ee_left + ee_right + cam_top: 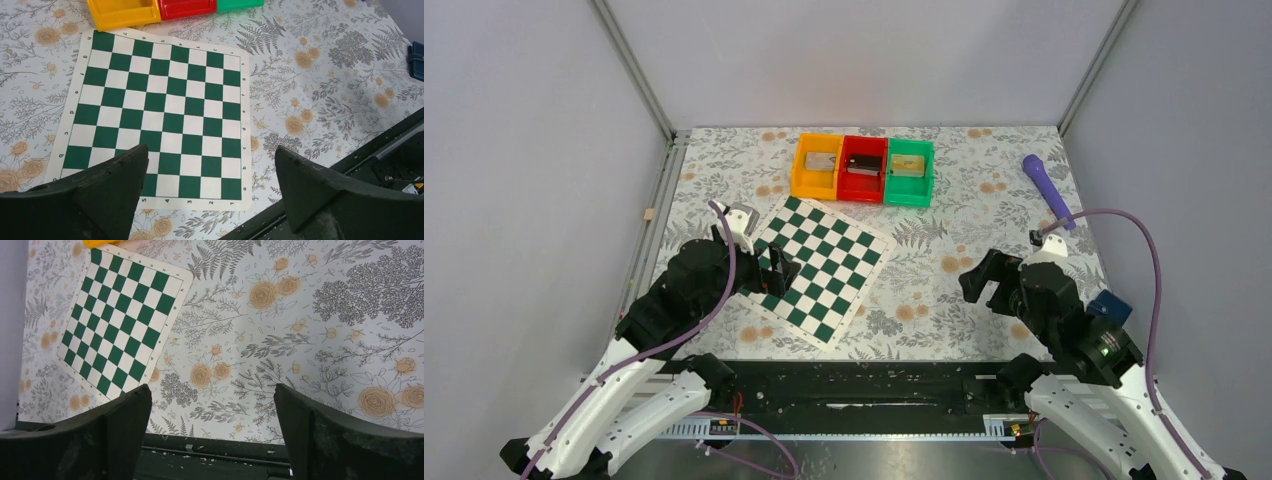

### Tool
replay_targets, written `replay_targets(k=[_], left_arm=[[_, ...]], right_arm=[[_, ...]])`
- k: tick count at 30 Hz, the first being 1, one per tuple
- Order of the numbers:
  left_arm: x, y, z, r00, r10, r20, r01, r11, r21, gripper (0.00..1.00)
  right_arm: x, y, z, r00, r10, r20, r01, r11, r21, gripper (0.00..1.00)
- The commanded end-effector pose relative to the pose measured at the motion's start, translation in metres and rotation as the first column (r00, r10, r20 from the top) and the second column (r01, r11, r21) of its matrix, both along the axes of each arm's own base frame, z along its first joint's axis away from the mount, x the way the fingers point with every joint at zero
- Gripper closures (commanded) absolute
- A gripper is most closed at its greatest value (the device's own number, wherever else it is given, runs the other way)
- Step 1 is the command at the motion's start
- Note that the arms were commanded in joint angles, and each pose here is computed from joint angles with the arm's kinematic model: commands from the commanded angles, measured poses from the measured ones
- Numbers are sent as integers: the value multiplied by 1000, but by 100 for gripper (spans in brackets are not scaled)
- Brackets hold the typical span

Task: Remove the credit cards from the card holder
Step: Move the card holder to the center of the board.

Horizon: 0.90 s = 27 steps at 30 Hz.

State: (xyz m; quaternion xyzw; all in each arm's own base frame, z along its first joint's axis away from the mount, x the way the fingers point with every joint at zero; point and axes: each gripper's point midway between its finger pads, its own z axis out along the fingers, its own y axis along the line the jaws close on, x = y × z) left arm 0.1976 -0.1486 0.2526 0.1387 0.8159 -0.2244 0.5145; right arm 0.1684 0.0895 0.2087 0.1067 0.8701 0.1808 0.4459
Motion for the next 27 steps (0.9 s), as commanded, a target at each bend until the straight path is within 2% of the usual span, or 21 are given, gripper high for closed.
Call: replay_targets(k=[1, 9, 11, 14, 17, 18, 19, 20, 22, 24, 27], left_arm=[[3, 3, 5, 999, 18, 33, -18, 1000, -5, 4], [2, 2, 5, 1000, 8, 30, -8, 1000, -12, 4], [2, 3, 6, 999, 17, 32, -17, 1000, -11, 4], [1, 3, 8, 999, 14, 38, -13, 1000, -19, 4], [0, 3, 9, 999, 11, 45, -10, 1000, -27, 4], [0, 3, 9, 999, 12, 44, -11, 1000, -27, 4], [0, 3, 9, 999, 10, 44, -9, 1000, -28, 4], [-1, 3, 10, 999, 9, 44, -7, 1000, -30, 4], [-1, 2, 10, 999, 3, 44, -2, 999, -35, 4], [-2, 0, 9, 999, -2, 40, 4, 999, -40, 4], [-3, -6, 7, 999, -27, 22, 28, 998, -48, 4]], right_arm=[[7, -4, 16, 996, -57, 69, 54, 998, 42, 2], [17, -1, 31, 982, -88, 167, 68, 990, 124, 1], [24, -10, 29, 975, -118, 189, 107, 992, 68, 2], [42, -39, 28, 948, -206, 241, 238, 964, -115, 6], [62, -73, 37, 916, -259, 307, 369, 844, -389, 5], [69, -83, 40, 914, -253, 318, 391, 762, -517, 4], [74, -92, 44, 903, -268, 335, 423, 687, -590, 3], [79, -98, 47, 895, -282, 347, 446, 613, -652, 2], [90, -106, 50, 890, -307, 336, 452, 510, -732, 2], [101, -116, 45, 891, -343, 297, 437, 468, -768, 2], [114, -133, 25, 892, -396, 219, 395, 445, -804, 2]])
